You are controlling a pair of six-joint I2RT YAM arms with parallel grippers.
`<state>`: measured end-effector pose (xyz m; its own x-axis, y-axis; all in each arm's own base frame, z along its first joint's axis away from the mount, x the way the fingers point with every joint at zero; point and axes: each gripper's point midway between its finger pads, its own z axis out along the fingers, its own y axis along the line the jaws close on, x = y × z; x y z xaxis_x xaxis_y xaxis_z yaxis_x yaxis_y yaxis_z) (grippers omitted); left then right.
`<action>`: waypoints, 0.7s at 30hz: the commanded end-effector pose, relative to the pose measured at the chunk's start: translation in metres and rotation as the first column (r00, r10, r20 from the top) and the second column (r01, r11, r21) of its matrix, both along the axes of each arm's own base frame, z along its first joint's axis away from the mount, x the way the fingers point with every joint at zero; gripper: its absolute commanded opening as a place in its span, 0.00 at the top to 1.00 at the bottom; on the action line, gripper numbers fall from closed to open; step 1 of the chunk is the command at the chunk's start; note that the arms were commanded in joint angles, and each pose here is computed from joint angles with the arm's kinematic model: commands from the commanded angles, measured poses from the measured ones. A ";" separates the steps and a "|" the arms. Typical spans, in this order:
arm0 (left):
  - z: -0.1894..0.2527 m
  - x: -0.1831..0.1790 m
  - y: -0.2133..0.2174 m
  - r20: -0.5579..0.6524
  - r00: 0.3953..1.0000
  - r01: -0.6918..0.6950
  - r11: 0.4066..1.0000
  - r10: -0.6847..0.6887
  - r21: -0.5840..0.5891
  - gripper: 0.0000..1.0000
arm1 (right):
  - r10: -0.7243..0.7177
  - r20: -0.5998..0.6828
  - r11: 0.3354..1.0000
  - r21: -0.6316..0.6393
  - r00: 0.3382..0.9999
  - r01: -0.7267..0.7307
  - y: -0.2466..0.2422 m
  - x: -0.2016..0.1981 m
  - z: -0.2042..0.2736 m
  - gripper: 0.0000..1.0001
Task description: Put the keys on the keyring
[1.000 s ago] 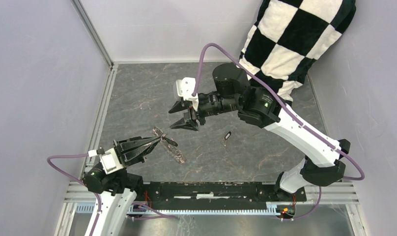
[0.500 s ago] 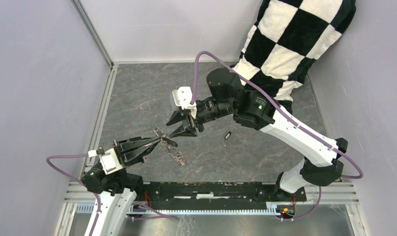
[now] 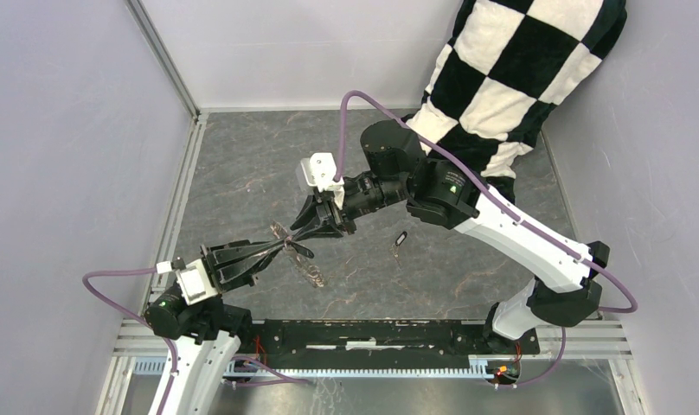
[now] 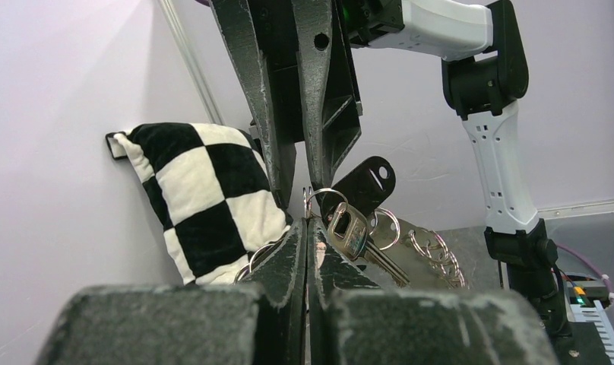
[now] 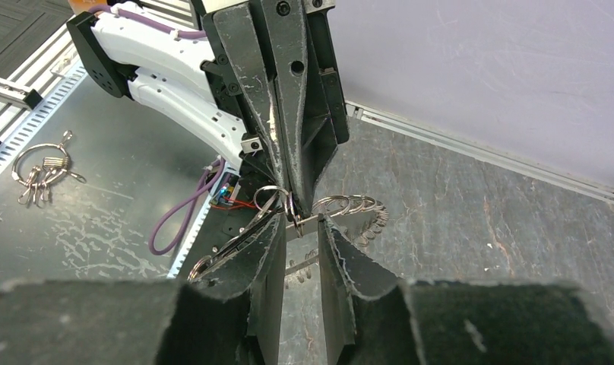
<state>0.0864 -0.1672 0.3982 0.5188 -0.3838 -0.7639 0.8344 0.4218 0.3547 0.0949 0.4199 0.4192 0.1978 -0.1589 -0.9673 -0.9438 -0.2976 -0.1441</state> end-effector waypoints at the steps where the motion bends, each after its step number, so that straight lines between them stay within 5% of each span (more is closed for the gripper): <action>1: 0.016 -0.008 0.003 0.041 0.999 -0.006 1.000 0.007 -0.024 0.98 | 0.021 -0.004 0.999 0.035 1.000 -0.020 0.004 -0.004 0.011 0.73; 7: 0.017 -0.008 0.003 0.042 0.999 -0.008 1.000 0.009 -0.024 0.98 | 0.019 -0.009 1.000 0.021 1.000 -0.019 0.004 -0.004 0.007 0.77; 14: 0.016 -0.006 0.003 0.038 0.999 -0.007 1.000 0.008 -0.017 0.98 | 0.000 -0.009 1.000 0.018 1.000 0.000 0.005 -0.001 0.007 1.00; 17: 0.015 -0.003 0.003 0.030 0.999 -0.017 1.000 0.018 -0.012 0.98 | -0.052 -0.003 0.999 0.017 0.999 0.052 0.004 0.006 0.006 1.00; 21: 0.012 0.013 0.004 -0.009 0.997 -0.081 0.997 0.081 0.012 0.83 | -0.153 0.016 0.988 0.029 0.988 0.153 -0.003 0.019 0.007 1.00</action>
